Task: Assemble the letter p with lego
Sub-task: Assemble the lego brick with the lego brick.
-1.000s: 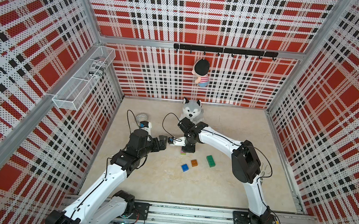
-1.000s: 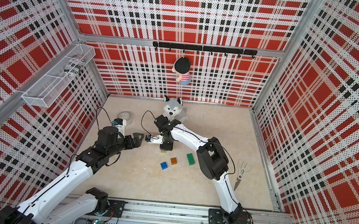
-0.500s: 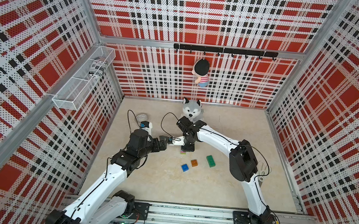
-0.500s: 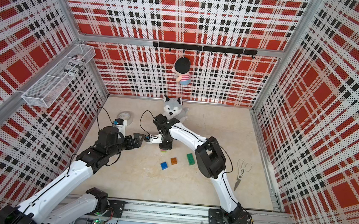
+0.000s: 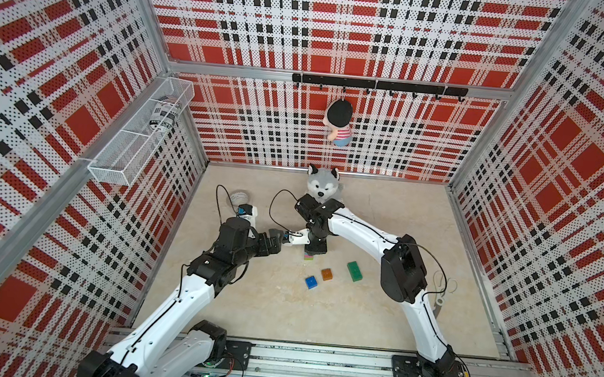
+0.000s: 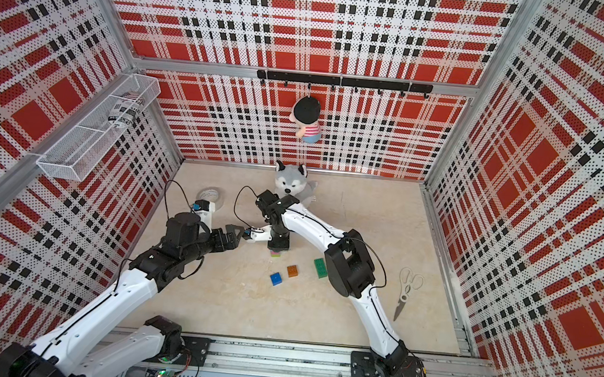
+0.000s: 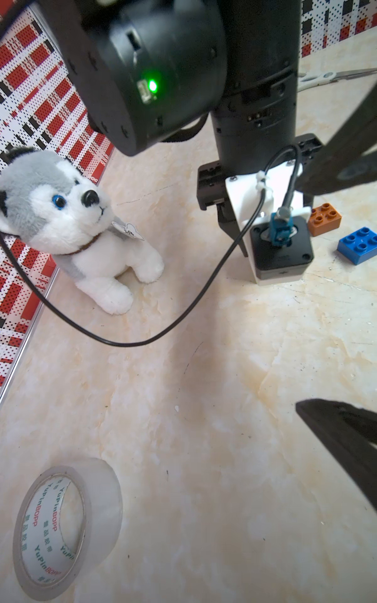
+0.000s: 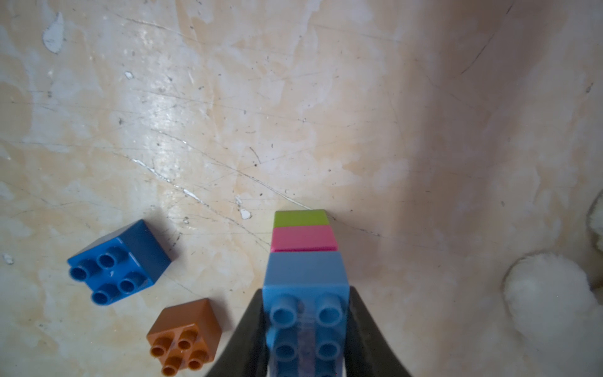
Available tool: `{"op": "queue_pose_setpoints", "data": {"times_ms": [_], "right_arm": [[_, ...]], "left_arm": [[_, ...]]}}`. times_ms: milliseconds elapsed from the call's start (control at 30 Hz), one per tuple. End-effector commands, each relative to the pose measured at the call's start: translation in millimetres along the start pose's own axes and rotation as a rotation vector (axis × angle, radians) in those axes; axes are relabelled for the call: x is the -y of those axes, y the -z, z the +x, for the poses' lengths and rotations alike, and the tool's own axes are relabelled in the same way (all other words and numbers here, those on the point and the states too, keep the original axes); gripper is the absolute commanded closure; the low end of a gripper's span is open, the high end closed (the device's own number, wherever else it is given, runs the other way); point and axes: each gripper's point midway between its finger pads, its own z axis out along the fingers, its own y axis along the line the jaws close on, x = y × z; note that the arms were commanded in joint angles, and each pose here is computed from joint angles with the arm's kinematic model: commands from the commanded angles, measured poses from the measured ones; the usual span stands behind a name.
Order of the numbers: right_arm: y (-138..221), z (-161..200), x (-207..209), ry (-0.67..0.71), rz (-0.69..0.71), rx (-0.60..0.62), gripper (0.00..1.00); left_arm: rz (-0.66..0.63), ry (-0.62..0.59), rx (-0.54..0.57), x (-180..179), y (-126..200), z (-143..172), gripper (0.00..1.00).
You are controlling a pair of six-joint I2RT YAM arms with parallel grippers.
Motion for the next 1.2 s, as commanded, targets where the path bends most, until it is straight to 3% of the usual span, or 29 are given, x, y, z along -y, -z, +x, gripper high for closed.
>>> {"op": "queue_pose_setpoints", "data": {"times_ms": [0, 667, 767, 1000, 1167], "right_arm": [[-27.5, 17.7, -25.4, 0.004, -0.120, -0.087, 0.78], [-38.6, 26.8, -27.7, 0.004, -0.113, -0.186, 0.79], [-37.5, 24.3, -26.7, 0.002, -0.108, -0.178, 0.73], [-31.3, 11.8, -12.1, -0.030, -0.048, -0.131, 0.41], [-21.1, 1.9, -0.8, -0.051, -0.002, -0.086, 0.33]], "left_arm": [[0.016, -0.009, 0.020, 5.0, 2.6, -10.2, 0.02], [0.010, -0.008, 0.008, 3.3, -0.2, -7.3, 0.02], [0.008, -0.008, 0.009, 3.0, -0.4, -7.6, 0.02], [0.006, -0.007, 0.008, 2.4, -0.8, -7.4, 0.02], [0.004, -0.007, 0.015, 2.3, 0.5, -8.8, 0.02]]}}
